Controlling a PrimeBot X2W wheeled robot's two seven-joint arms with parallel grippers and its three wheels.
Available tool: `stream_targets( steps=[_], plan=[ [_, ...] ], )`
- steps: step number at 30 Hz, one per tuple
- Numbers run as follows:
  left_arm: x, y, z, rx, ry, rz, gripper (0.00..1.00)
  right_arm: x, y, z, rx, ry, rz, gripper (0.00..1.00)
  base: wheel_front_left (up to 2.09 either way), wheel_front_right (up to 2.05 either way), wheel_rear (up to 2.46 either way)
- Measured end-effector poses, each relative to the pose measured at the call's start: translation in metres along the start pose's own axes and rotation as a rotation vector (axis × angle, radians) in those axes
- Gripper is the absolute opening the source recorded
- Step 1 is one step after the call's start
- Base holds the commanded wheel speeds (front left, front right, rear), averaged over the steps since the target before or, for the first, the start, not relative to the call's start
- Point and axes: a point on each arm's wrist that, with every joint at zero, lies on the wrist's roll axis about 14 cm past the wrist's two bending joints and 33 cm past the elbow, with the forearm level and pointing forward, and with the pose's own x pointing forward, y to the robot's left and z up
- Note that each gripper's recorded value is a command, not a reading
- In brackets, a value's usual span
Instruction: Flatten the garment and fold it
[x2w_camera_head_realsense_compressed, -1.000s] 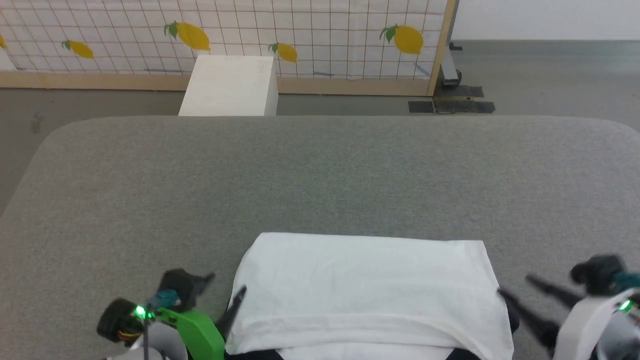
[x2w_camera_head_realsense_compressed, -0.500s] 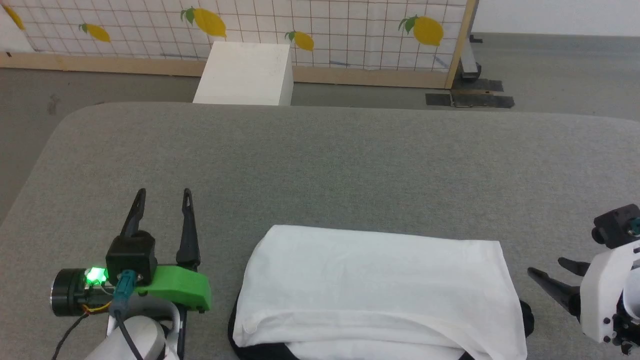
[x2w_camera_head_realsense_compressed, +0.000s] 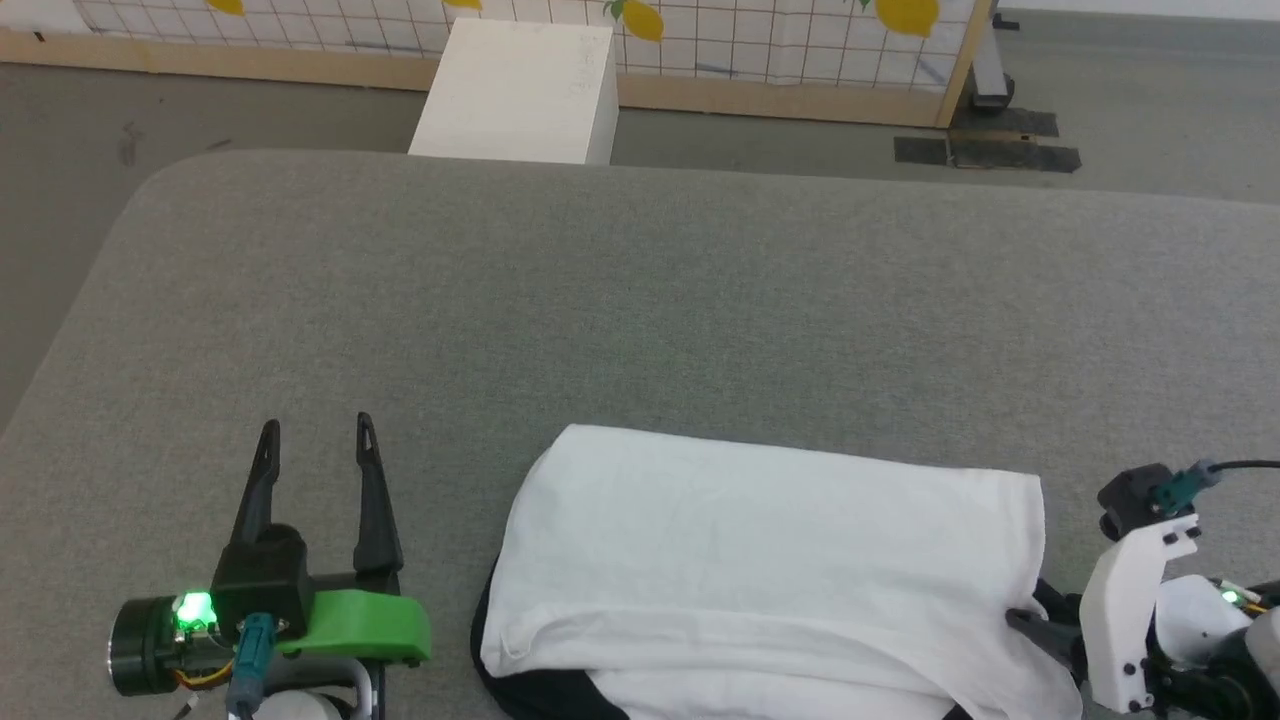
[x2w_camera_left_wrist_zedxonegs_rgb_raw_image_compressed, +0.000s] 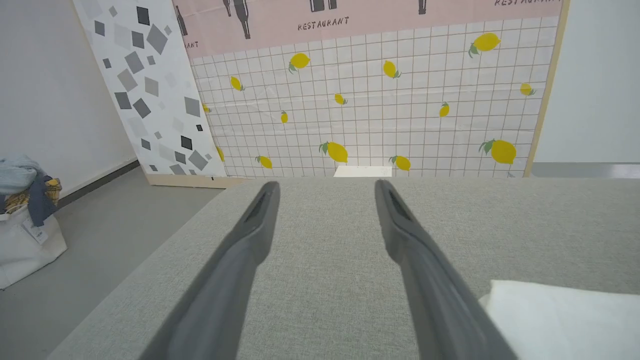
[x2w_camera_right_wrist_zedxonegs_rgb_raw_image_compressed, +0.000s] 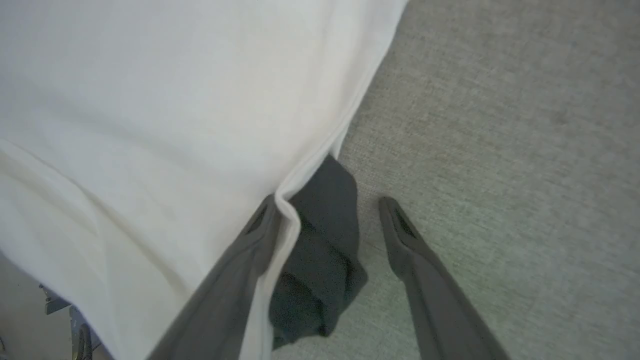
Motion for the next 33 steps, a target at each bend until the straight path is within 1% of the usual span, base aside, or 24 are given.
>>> stream_targets(
  steps=[5,6,7,12,17,19,22,26,28,31,33],
  plan=[
    [-0.003,0.007,-0.015,-0.001,0.041,0.008,1.00,0.011,0.008,-0.010,-0.035,0.046,0.020,1.00,0.00,0.00,0.00],
    [-0.003,0.007,-0.017,-0.005,0.045,0.008,1.00,0.012,0.009,-0.009,-0.029,0.040,0.025,0.95,0.00,0.00,0.00],
    [-0.003,0.006,-0.018,-0.005,0.047,0.005,1.00,0.012,0.009,-0.008,-0.023,0.032,0.027,0.00,0.00,0.00,0.00],
    [-0.002,0.008,-0.014,0.012,0.027,-0.006,1.00,0.008,0.010,0.002,-0.009,-0.047,0.034,0.00,0.00,0.00,0.00],
    [-0.007,0.007,-0.012,0.025,0.020,-0.025,1.00,-0.011,0.004,0.022,-0.002,-0.159,0.024,0.00,0.00,0.00,0.00],
    [-0.009,0.002,-0.012,0.025,0.017,-0.041,1.00,-0.024,-0.007,0.031,-0.003,-0.203,0.001,0.00,0.00,0.00,0.00],
    [-0.008,-0.006,-0.009,0.020,0.006,-0.062,1.00,-0.047,-0.035,0.037,0.003,-0.238,-0.066,0.00,0.00,0.00,0.00],
    [-0.008,-0.013,-0.005,0.029,-0.007,-0.086,1.00,-0.077,-0.079,0.028,0.039,-0.244,-0.179,0.00,0.00,0.00,0.00],
    [-0.007,-0.015,-0.005,0.030,-0.010,-0.096,1.00,-0.086,-0.093,0.020,0.060,-0.232,-0.214,0.00,0.00,0.00,0.00],
    [-0.008,-0.018,-0.004,0.031,-0.013,-0.107,1.00,-0.095,-0.100,0.013,0.063,-0.224,-0.236,0.00,0.00,0.00,0.00],
    [-0.009,-0.020,-0.004,0.032,-0.012,-0.112,1.00,-0.096,-0.088,0.015,0.040,-0.236,-0.209,0.00,0.00,0.00,0.00]
  ],
)
